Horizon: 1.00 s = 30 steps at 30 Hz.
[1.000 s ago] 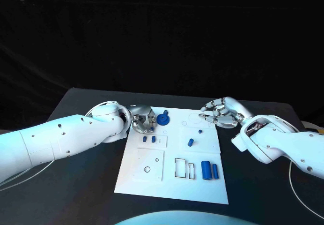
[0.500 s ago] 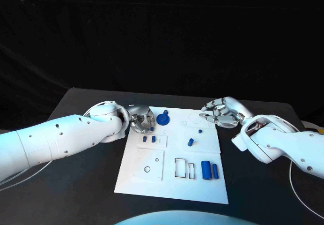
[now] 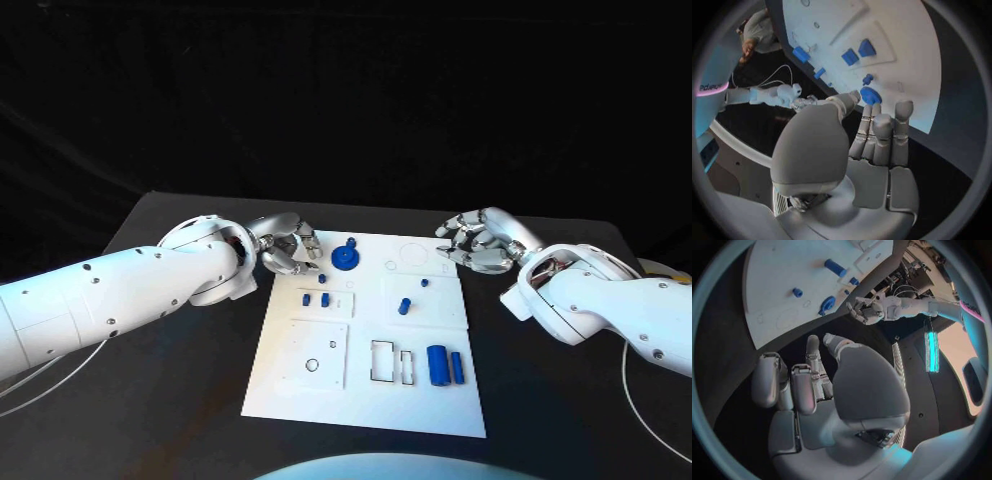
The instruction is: Assemble the parts on the task board
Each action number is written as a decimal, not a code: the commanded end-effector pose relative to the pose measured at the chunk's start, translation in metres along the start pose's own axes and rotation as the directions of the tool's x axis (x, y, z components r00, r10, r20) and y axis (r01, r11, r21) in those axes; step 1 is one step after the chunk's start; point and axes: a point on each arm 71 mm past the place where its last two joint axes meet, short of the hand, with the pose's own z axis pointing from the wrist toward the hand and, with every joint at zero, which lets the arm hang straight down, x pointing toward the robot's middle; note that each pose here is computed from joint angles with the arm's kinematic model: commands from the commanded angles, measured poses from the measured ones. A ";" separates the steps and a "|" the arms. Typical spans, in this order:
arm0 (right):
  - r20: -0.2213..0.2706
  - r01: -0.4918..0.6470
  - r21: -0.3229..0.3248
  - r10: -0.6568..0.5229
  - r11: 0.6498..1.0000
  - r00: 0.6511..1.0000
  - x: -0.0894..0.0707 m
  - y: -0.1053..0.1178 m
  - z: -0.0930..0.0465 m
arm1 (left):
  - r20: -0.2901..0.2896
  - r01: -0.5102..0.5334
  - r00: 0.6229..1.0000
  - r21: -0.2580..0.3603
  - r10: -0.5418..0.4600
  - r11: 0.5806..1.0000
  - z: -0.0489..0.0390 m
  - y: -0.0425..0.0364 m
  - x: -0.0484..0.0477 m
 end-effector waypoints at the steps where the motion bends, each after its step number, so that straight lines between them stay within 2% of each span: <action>1: -0.102 0.089 -0.041 -0.093 0.995 0.990 0.005 -0.002 0.000 | 0.124 0.289 0.947 0.066 -0.295 0.955 -0.0057 0.0028 -0.0146; 5: -0.157 0.208 -0.077 -0.218 0.975 0.963 0.008 -0.004 0.000 | 0.161 0.436 0.882 0.078 -0.443 0.896 -0.0122 0.0100 -0.0215; 9: -0.191 0.367 -0.129 -0.386 0.921 0.903 0.013 -0.003 0.000 | 0.189 0.606 0.765 0.112 -0.615 0.788 -0.0188 0.0136 -0.0260; 11: -0.197 0.429 -0.146 -0.451 0.891 0.870 0.015 -0.002 0.001 | 0.199 0.675 0.699 0.132 -0.687 0.726 -0.0217 0.0142 -0.0274; 18: -0.188 0.544 -0.171 -0.569 0.822 0.801 0.022 0.003 0.004 | 0.203 0.792 0.548 0.187 -0.812 0.581 -0.0282 0.0125 -0.0292; 22: -0.167 0.585 -0.170 -0.608 0.793 0.776 0.026 0.007 0.008 | 0.192 0.817 0.504 0.210 -0.842 0.537 -0.0303 0.0089 -0.0286; 30: -0.163 0.607 -0.173 -0.630 0.776 0.759 0.038 0.013 0.013 | 0.174 0.830 0.482 0.223 -0.858 0.512 -0.0314 0.0037 -0.0269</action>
